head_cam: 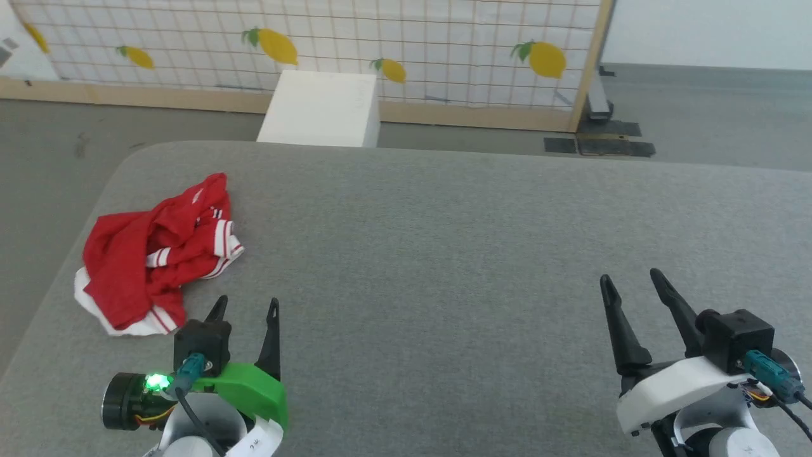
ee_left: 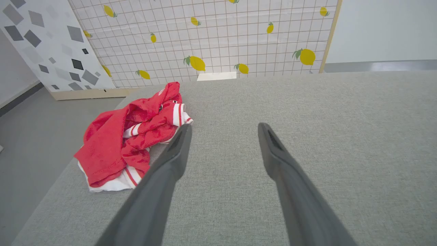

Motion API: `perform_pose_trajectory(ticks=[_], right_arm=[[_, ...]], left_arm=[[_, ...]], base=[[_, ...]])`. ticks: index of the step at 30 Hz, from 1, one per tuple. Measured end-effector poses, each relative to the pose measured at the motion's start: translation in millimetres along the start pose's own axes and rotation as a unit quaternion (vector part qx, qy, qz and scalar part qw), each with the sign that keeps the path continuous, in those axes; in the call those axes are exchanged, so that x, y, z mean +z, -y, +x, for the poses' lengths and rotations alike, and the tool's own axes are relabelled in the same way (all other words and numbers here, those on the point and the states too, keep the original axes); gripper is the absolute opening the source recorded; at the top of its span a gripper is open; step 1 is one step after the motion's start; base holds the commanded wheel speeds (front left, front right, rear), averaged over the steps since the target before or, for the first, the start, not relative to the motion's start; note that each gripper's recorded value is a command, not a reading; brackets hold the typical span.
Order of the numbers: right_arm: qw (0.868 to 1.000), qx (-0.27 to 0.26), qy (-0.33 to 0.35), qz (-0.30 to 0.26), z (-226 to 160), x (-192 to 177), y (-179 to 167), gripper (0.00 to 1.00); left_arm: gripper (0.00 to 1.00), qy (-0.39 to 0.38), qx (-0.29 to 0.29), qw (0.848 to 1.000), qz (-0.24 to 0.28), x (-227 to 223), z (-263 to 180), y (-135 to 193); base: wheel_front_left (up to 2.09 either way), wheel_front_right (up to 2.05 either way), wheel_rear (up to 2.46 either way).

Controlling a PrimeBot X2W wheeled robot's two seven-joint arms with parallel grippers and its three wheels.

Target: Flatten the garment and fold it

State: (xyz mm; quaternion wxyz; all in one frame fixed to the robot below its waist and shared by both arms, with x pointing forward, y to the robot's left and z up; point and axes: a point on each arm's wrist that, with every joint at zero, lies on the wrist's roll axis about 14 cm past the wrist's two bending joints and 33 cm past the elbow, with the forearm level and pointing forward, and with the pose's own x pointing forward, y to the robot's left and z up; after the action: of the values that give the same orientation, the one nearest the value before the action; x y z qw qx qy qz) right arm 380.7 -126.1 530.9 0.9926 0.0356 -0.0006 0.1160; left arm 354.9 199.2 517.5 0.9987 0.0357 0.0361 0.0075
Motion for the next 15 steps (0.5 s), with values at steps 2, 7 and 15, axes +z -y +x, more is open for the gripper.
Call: perform_pose_trajectory(ticks=[2, 7, 15], right_arm=[[1.000, 0.012, -0.001, 0.003, 3, -1, -8, 1.00], [0.999, 0.043, -0.012, 0.009, 9, -6, -28, 1.00], [0.995, 0.092, -0.021, 0.019, 20, -11, -60, 1.00]], left_arm=[[1.00, -0.001, 0.012, 1.000, 0.001, -1, -4, -7], [1.00, -0.005, 0.038, 0.999, 0.005, -4, -14, -24], [1.00, -0.009, 0.085, 0.996, 0.009, -9, -35, -53]], base=[[0.00, 0.00, 0.00], [0.00, 0.00, 0.00], [0.00, 0.00, 0.00]])
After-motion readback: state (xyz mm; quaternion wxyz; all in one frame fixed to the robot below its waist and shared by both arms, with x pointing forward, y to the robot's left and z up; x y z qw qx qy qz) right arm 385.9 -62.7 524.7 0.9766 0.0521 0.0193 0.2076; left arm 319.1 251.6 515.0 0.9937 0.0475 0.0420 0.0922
